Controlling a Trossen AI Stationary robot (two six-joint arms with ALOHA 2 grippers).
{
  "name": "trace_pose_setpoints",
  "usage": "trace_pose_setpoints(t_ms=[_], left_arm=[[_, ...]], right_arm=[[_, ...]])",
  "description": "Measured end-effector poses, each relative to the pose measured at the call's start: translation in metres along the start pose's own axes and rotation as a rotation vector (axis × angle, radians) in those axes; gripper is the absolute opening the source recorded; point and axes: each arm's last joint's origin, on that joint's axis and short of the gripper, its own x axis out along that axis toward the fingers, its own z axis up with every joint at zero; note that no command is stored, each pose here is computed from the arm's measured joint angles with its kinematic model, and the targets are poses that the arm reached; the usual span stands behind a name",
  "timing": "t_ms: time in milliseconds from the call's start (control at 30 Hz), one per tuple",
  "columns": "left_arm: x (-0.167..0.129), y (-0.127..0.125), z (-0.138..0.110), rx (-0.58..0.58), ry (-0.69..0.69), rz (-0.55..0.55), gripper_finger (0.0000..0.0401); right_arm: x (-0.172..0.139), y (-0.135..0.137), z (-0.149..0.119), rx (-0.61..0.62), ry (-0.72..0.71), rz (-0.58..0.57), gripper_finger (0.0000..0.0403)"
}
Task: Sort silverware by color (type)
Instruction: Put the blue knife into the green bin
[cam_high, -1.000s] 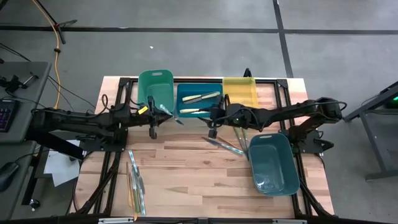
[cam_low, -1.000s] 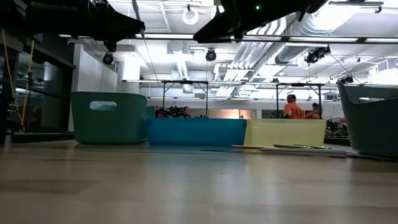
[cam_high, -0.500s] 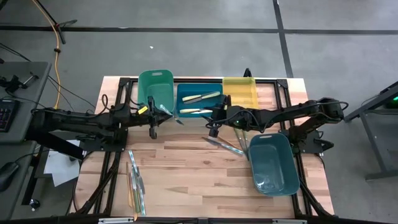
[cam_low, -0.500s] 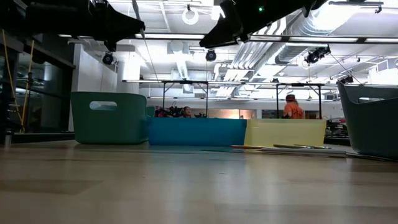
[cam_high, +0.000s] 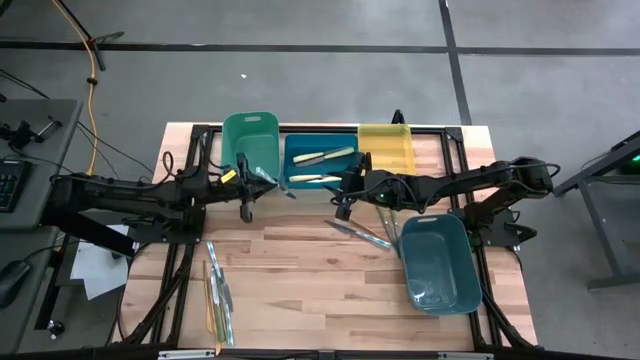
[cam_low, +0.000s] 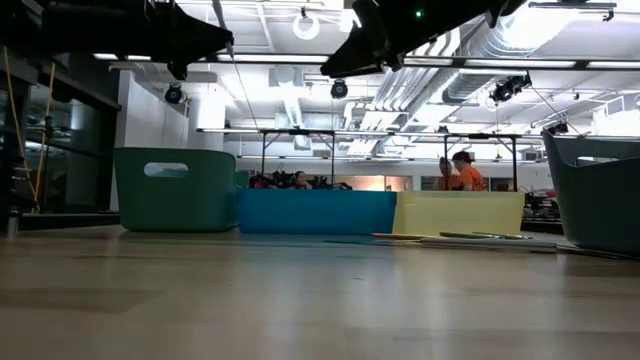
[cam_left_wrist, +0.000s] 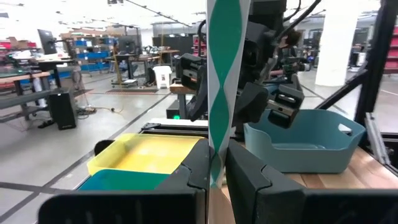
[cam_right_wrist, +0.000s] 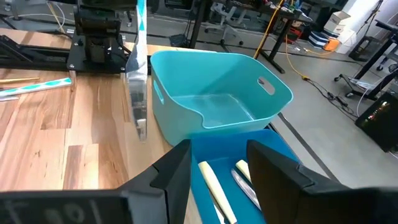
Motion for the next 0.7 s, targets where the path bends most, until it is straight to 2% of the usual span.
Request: trace_pose_setpoints(t_ms=[267,400,467,567,700], left_arm=[[0.000,0.003,0.000,0.025,0.005,0.114,0.0021],[0.002,0.008,0.007,0.023,0.018,0.259,0.0021],[0.005,0.013,0.023,0.068,0.027,0.356,0.0021],[0.010,0.027,0.056,0.141,0.123,0.514,0.0021],[0.016,0.057,0.104,0.136,0.299,0.669,0.0021]], right_arm=[[0.000,0.000,0.000,0.027,0.000,0.000,0.0152],[0.000,0.000,0.000,0.031,0.001,0.000,0.0152],[0.000,0.000,0.000,0.030,0.001,0.000,0.0152],[0.000,0.000,0.000,0.030,0.001,0.000,0.0152],[0.000,0.000,0.000,0.030,0.001,0.000,0.0152]])
